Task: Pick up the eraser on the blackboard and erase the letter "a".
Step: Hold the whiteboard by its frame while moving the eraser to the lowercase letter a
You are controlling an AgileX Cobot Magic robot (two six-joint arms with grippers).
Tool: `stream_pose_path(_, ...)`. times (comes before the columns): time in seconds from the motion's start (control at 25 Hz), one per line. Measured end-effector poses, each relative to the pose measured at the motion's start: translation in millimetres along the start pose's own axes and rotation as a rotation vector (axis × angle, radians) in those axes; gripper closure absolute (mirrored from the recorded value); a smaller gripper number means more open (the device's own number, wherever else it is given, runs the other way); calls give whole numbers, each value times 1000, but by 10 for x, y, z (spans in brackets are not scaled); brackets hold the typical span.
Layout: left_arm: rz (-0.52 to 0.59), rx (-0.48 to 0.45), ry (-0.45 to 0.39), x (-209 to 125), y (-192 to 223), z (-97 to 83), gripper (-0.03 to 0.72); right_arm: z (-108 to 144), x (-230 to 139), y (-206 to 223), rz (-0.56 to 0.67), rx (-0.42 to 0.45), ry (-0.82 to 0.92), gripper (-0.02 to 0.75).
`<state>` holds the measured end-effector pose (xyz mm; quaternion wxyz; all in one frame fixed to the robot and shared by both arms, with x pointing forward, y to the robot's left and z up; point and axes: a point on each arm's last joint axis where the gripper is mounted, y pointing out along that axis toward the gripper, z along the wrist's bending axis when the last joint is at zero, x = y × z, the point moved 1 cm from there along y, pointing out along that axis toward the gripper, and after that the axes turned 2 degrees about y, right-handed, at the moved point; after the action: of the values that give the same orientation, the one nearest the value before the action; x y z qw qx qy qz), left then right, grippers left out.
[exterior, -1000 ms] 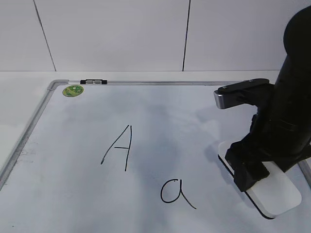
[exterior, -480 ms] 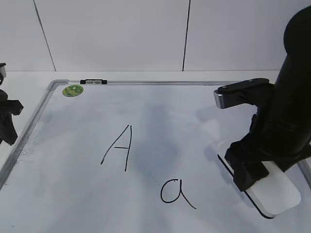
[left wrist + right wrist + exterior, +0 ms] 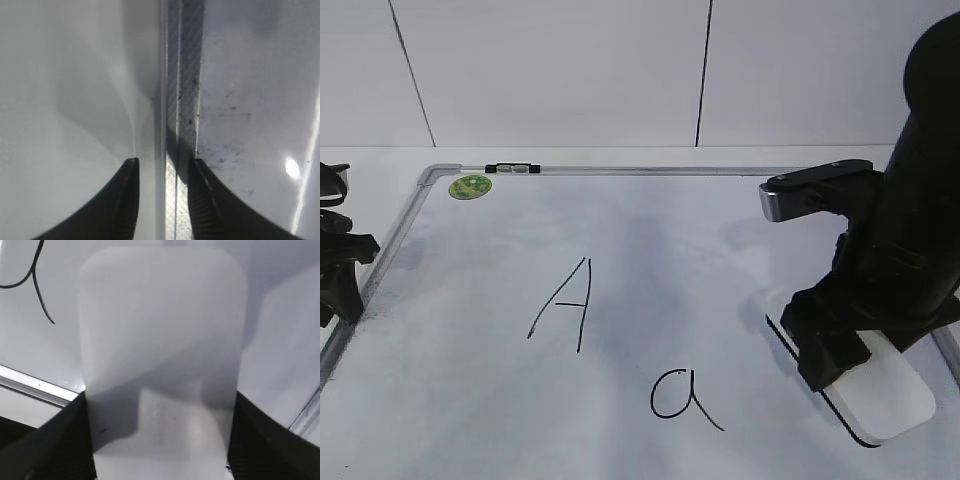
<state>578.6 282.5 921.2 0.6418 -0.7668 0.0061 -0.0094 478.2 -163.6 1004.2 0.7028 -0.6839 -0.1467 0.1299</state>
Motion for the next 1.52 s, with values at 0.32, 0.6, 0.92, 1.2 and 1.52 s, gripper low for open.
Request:
stream_pose_path(0.32, -3, 2, -4, 20, 36, 8, 443, 0, 2, 0, -2, 0, 0, 178)
stream_pose_path(0.6, -8, 2, -4, 24, 36, 9, 486, 0, 2, 0, -2, 0, 0, 178)
stream_pose_path(0.92, -10, 3, -3, 27, 35, 10, 499, 0, 4, 0, -4, 0, 0, 178)
stream_pose_path(1.2, 18, -4, -9, 54, 91, 13, 510, 0, 4, 0, -4, 0, 0, 178)
stream_pose_path(1.52, 22, -10, -12, 60, 92, 8, 539, 0, 4, 0, -4, 0, 0, 178)
